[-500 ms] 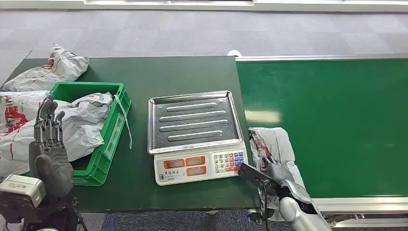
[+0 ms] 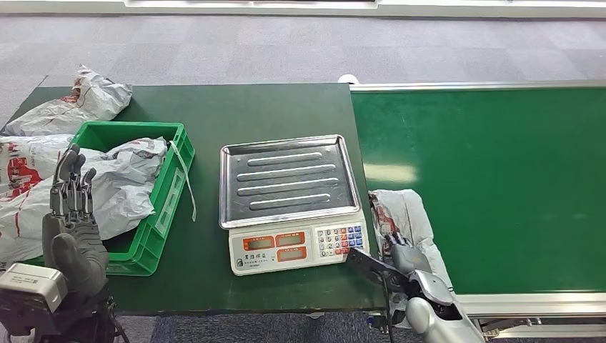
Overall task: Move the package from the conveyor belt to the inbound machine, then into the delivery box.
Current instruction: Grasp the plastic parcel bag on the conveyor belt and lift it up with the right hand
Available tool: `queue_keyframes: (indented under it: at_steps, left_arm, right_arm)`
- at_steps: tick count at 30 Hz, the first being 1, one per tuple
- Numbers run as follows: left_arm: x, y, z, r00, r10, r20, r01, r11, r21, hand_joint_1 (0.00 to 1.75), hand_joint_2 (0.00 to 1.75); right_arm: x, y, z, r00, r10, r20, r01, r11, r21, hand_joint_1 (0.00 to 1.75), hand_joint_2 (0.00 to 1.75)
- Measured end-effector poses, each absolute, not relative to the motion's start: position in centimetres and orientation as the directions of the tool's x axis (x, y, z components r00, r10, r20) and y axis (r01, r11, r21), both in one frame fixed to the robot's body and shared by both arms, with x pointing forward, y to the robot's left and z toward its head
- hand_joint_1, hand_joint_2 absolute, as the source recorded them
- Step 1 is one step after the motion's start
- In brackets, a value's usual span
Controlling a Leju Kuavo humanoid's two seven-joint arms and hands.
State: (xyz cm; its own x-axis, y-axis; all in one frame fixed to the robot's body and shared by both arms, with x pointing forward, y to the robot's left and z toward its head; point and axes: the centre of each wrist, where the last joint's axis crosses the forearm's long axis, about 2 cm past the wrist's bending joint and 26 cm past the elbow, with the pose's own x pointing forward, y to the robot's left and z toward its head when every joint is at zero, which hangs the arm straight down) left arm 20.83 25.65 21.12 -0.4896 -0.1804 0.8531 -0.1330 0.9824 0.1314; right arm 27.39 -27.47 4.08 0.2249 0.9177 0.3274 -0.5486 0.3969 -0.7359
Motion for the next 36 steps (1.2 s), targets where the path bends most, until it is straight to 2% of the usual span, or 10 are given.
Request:
queue_keyframes:
  at_steps: [16,23,28,36]
  left_arm:
    - [20.3,25.8,21.4,-0.492,-0.174,0.853,-0.149,0.982,0.114,0.00,0.00]
    - [19.6,26.2,21.3,-0.499,-0.177,0.848,-0.166,0.980,0.107,0.00,0.00]
    - [18.9,26.6,21.1,-0.516,-0.188,0.836,-0.192,0.976,0.101,0.00,0.00]
    - [18.6,27.0,21.0,-0.535,-0.200,0.821,-0.230,0.969,0.086,0.00,0.00]
  right_arm:
    - [27.2,-27.0,4.5,0.193,0.948,0.255,-0.495,0.318,-0.808,1.75,1.75]
    - [26.0,-27.9,6.4,0.179,0.960,0.213,-0.380,0.267,-0.885,1.75,1.75]
    - [26.0,-31.4,10.1,0.180,0.974,0.136,-0.211,0.173,-0.962,1.75,1.75]
    - [27.1,-41.3,19.8,0.231,0.971,-0.065,0.072,-0.084,-0.994,1.75,1.75]
